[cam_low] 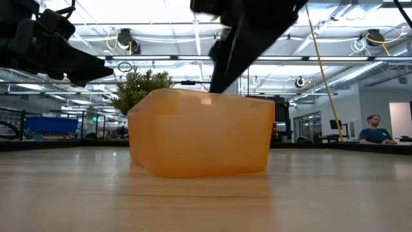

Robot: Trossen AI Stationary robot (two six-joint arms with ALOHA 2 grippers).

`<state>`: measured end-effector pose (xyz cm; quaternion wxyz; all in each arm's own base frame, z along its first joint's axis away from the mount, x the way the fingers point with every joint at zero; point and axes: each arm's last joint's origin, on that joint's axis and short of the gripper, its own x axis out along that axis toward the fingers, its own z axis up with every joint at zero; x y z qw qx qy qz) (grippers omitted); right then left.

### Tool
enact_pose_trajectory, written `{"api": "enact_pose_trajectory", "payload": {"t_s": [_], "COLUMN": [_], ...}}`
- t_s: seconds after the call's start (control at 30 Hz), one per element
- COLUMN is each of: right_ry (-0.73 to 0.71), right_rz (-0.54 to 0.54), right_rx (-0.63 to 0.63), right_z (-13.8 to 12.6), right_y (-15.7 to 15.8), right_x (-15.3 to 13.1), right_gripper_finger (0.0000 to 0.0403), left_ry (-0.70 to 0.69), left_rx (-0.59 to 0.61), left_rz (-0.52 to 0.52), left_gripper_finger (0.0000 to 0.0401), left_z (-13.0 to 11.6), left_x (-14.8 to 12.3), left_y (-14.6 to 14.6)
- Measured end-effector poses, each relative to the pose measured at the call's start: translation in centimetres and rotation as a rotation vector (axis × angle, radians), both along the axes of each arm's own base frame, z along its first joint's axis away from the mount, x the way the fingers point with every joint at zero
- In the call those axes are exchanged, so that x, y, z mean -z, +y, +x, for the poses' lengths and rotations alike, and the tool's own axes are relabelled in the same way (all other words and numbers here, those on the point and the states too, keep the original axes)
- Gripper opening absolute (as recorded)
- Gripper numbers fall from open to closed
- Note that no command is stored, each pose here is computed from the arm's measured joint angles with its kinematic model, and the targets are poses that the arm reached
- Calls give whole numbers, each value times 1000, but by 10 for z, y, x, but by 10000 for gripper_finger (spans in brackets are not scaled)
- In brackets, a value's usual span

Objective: Pick and place pill bottles into a basket
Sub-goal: Return to Home Position

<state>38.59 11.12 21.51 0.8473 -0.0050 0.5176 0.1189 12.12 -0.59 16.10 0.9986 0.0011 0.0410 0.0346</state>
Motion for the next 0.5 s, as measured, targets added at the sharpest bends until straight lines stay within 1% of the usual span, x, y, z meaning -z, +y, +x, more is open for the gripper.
{"api": "enact_pose_trajectory", "payload": {"t_s": [0.1,0.23,0.37,0.43,0.5], "right_ry": [-65,-208,-347,-425,-515], "right_rz": [-15,-34,-65,-46,-17], "right_rx": [9,23,42,35,32], "right_z": [-7,-26,-58,-80,-104], "right_y": [4,8,11,10,8], "right_x": [-20,-63,-110,-132,-147], "right_gripper_finger": [338,338,338,338,338], "left_ry": [-9,-24,-21,-20,-19], "left_rx": [3,-2,-2,-1,-1], "left_rz": [-3,-23,-5,9,23], "left_gripper_finger": [230,230,230,230,230], "left_z": [0,0,0,0,0], "left_x": [-1,-2,-2,-2,-2], "left_y": [0,0,0,0,0]}}
